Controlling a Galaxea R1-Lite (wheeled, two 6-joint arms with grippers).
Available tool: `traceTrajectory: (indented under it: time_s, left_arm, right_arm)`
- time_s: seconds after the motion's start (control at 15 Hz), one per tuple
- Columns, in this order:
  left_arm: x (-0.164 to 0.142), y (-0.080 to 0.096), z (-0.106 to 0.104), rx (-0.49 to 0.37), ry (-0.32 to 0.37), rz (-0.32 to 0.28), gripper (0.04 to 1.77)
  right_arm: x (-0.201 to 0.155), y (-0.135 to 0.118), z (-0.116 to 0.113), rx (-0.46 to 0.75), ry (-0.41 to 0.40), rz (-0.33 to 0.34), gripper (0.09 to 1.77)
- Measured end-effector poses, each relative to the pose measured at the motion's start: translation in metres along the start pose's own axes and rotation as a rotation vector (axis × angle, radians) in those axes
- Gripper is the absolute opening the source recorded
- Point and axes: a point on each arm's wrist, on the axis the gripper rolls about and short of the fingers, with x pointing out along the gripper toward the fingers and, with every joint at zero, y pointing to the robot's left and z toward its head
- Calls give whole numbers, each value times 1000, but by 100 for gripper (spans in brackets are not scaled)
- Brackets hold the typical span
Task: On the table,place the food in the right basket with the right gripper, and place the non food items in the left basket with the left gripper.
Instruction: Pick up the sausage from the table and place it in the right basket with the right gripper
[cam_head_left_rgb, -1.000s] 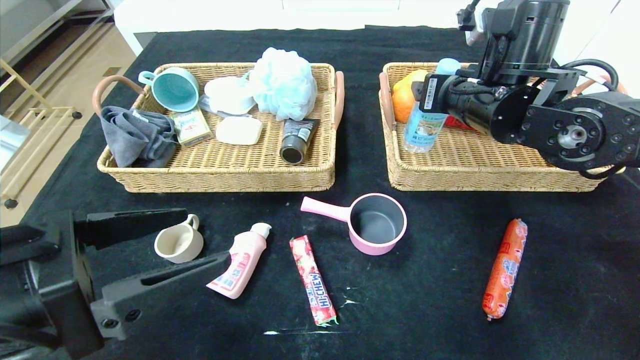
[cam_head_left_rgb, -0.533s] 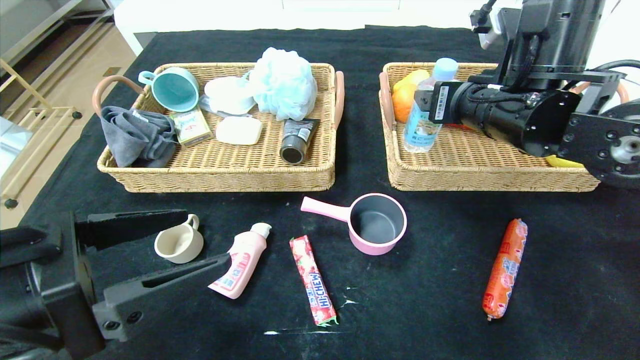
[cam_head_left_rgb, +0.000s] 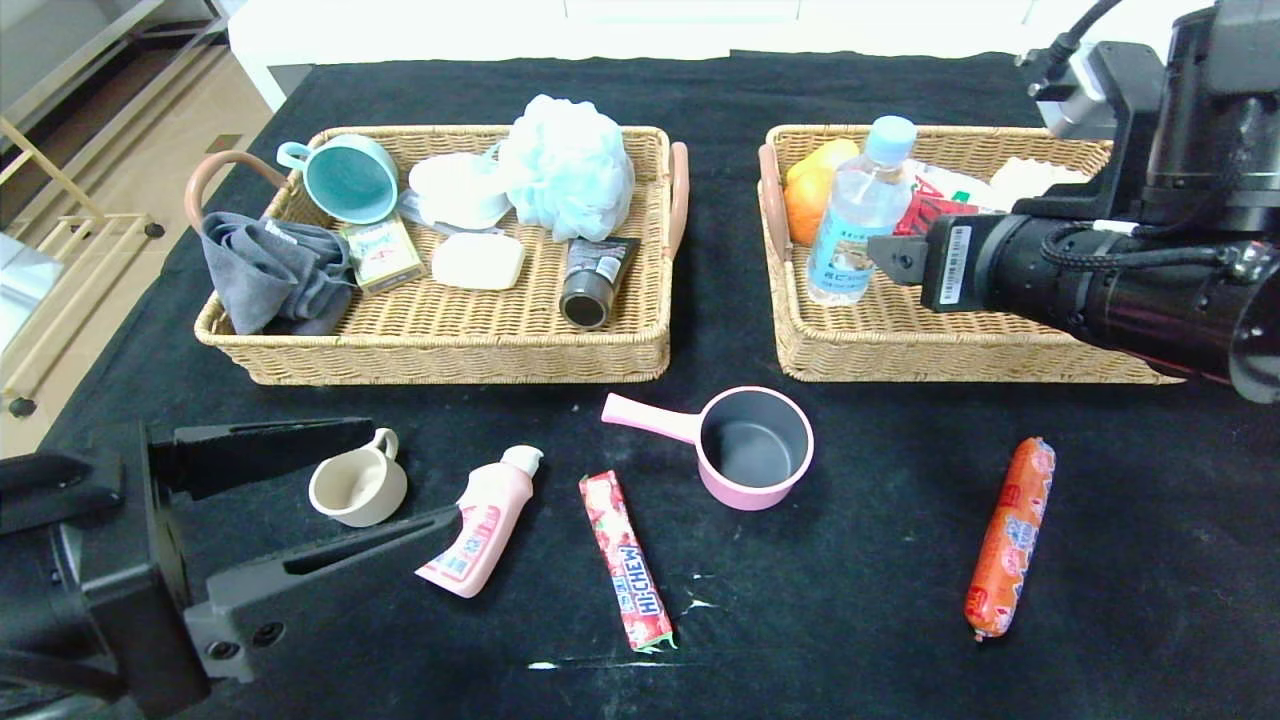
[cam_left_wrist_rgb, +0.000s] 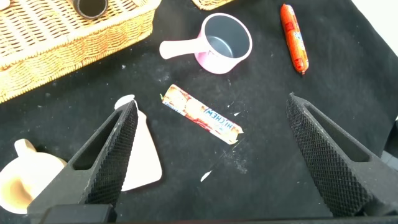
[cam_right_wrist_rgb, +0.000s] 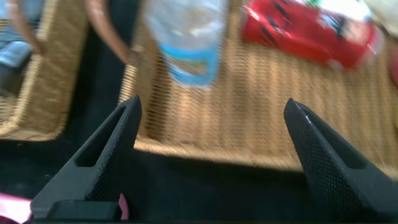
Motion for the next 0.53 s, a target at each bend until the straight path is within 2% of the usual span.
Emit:
traceTrajectory:
  time_s: [0.4, 0.53]
  left_arm:
    - [0, 0, -1, 5, 3, 1, 172]
    - [1, 0, -1, 4, 6, 1, 172]
  right_arm:
    - [-34, -22, -23, 87, 245, -100, 169]
    - [-41, -29, -25, 148, 293, -126, 170]
